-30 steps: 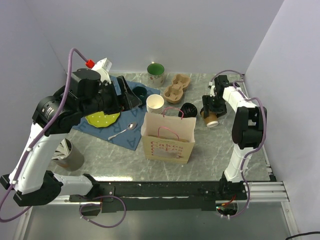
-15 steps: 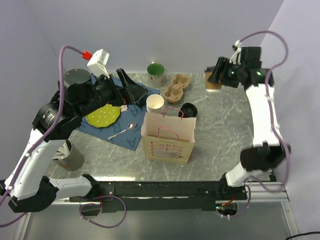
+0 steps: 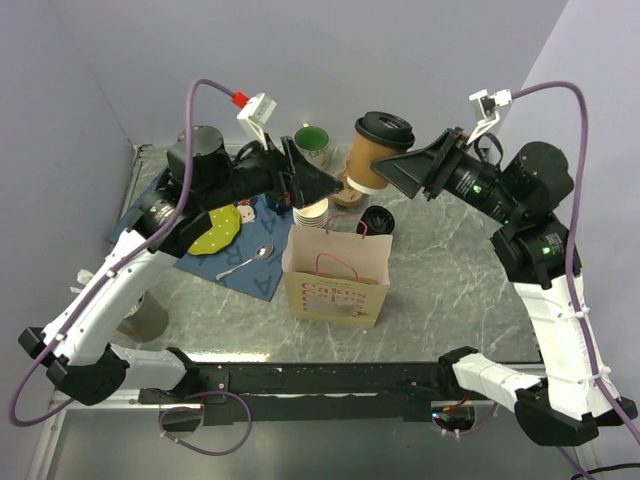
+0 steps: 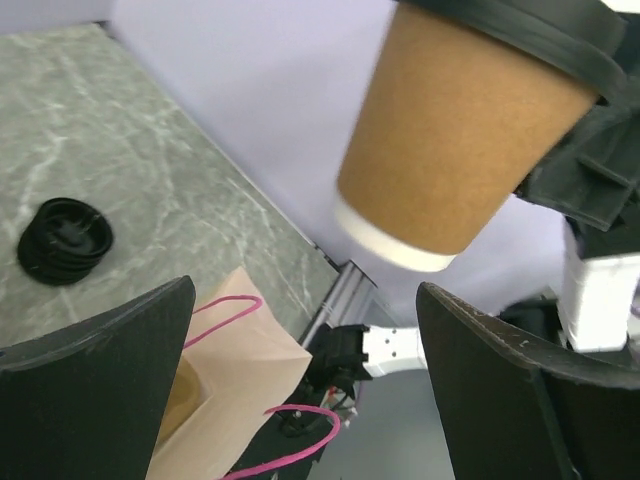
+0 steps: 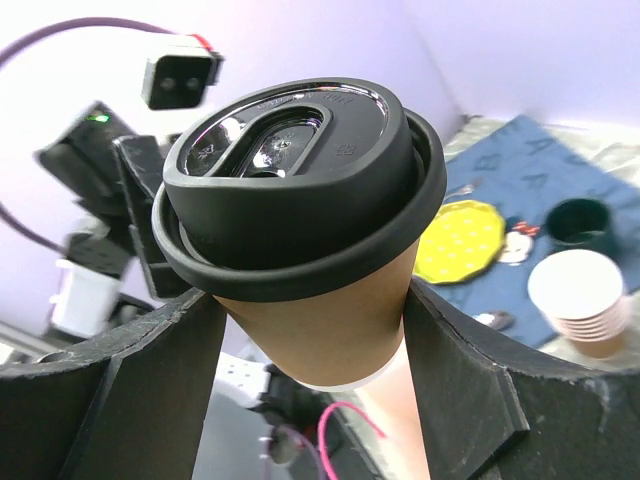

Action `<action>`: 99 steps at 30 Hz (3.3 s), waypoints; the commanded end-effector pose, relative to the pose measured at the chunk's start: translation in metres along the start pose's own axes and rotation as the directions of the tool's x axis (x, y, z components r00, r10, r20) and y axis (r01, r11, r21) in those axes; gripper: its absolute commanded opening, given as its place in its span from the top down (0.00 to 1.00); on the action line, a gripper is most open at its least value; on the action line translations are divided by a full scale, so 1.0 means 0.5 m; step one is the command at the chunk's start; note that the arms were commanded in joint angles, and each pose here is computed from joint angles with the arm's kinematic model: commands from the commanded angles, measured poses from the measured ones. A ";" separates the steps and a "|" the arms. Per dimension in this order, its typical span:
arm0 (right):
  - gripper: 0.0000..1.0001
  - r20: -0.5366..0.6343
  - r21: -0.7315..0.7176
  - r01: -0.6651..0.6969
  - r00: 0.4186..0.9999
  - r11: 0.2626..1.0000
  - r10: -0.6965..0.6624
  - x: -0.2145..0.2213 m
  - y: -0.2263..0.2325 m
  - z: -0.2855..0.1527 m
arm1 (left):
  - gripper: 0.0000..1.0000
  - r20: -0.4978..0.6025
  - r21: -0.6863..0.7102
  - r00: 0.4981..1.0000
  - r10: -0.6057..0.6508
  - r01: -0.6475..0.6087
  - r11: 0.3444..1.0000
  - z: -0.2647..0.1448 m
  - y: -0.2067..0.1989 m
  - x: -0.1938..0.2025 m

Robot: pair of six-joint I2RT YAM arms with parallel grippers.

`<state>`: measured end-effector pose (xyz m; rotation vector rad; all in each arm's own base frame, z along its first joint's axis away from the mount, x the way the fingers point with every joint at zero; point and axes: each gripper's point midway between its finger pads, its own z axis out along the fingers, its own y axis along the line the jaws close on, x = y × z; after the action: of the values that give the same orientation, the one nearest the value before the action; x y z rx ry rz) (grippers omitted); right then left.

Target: Pack the takeout coffee

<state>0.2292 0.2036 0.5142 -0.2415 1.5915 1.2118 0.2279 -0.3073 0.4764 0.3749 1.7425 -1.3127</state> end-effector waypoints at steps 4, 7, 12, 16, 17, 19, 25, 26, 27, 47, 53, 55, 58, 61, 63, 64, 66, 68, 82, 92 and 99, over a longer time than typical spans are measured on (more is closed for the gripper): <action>0.43 0.046 -0.114 -0.072 0.996 0.991 0.077 0.014 0.025 0.008 | 0.01 0.065 0.316 0.994 0.086 -0.103 0.943 -0.001 -0.095 -0.008; 0.43 0.042 -0.119 -0.073 0.996 0.990 0.078 0.019 0.022 0.011 | 0.01 0.035 0.338 0.996 0.079 -0.086 0.937 0.008 -0.094 0.004; 0.43 0.033 -0.174 -0.091 0.995 0.981 0.098 0.030 0.030 0.017 | 0.01 0.004 0.337 0.998 0.061 -0.059 0.940 0.022 -0.081 0.018; 0.43 0.015 -0.188 -0.108 0.994 0.976 0.112 0.048 0.030 0.018 | 0.01 0.009 0.327 0.999 0.051 -0.052 0.944 0.031 -0.073 0.017; 0.43 0.014 -0.191 -0.111 0.993 0.975 0.116 0.050 0.030 0.017 | 0.01 0.004 0.325 0.999 0.051 -0.049 0.944 0.034 -0.072 0.019; 0.43 0.003 -0.199 -0.113 0.993 0.973 0.116 0.058 0.033 0.013 | 0.01 0.000 0.327 0.999 0.044 -0.042 0.944 0.038 -0.071 0.019; 0.43 -0.005 -0.209 -0.128 0.992 0.970 0.129 0.070 0.039 0.001 | 0.11 0.002 0.381 0.999 0.040 -0.038 0.924 0.036 -0.095 0.020; 0.43 -0.002 -0.212 -0.122 0.992 0.970 0.124 0.070 0.041 -0.002 | 0.14 0.000 0.387 0.999 0.042 -0.039 0.921 0.036 -0.098 0.022; 0.43 0.000 -0.212 -0.120 0.992 0.970 0.123 0.069 0.041 -0.003 | 0.16 -0.004 0.396 0.999 0.040 -0.035 0.918 0.034 -0.103 0.024; 0.43 0.021 -0.233 -0.103 0.994 0.967 0.111 0.074 0.044 -0.011 | 0.14 -0.044 0.442 0.999 0.020 0.002 0.897 0.036 -0.118 0.065; 0.43 0.017 -0.217 -0.114 0.993 0.969 0.120 0.099 0.024 -0.013 | 0.12 -0.061 0.437 0.998 0.012 0.016 0.899 0.043 -0.106 0.081; 0.43 0.012 -0.212 -0.118 0.992 0.970 0.123 0.105 0.019 -0.015 | 0.19 -0.064 0.442 0.998 0.014 0.016 0.897 0.043 -0.106 0.083; 0.43 0.008 -0.210 -0.113 0.993 0.971 0.117 0.109 0.019 -0.017 | 0.31 -0.059 0.442 0.998 0.016 0.012 0.897 0.039 -0.107 0.082; 0.35 0.008 -0.208 -0.089 0.996 0.974 0.093 0.105 0.025 -0.023 | 0.52 -0.057 0.435 0.998 0.034 -0.005 0.900 0.035 -0.105 0.084; 0.30 -0.031 -0.183 -0.086 0.996 0.979 0.081 0.119 0.019 -0.027 | 0.59 -0.057 0.434 0.997 0.051 -0.021 0.901 0.031 -0.105 0.086; 0.22 -0.036 -0.188 -0.072 0.997 0.980 0.067 0.114 0.028 -0.030 | 0.59 -0.056 0.427 0.996 0.067 -0.037 0.903 0.031 -0.101 0.089; 0.17 -0.083 -0.162 -0.059 0.995 0.985 0.046 0.132 0.020 -0.038 | 0.59 -0.050 0.430 0.994 0.095 -0.064 0.901 0.025 -0.102 0.090; 0.13 -0.110 -0.155 -0.036 0.994 0.987 0.019 0.132 0.030 -0.050 | 0.59 -0.055 0.423 0.988 0.143 -0.106 0.900 0.021 -0.096 0.097; 0.10 -0.374 -0.034 0.054 0.925 0.998 -0.063 0.151 0.051 -0.144 | 0.51 -0.202 0.357 0.925 0.323 -0.238 0.903 -0.019 -0.029 0.170; 0.11 -0.479 -0.082 -0.054 0.878 0.995 0.009 0.131 0.062 -0.097 | 0.48 -0.281 0.402 0.905 0.320 -0.192 0.895 -0.054 -0.030 0.218; 0.09 -0.533 -0.054 -0.124 0.843 0.991 0.076 0.151 0.019 -0.054 | 0.48 -0.303 0.400 0.900 0.312 -0.177 0.899 -0.064 -0.030 0.226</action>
<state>0.1777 0.2159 0.4560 -0.5857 2.0450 1.3301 0.1496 -0.3202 0.3852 1.0311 1.7304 -1.4277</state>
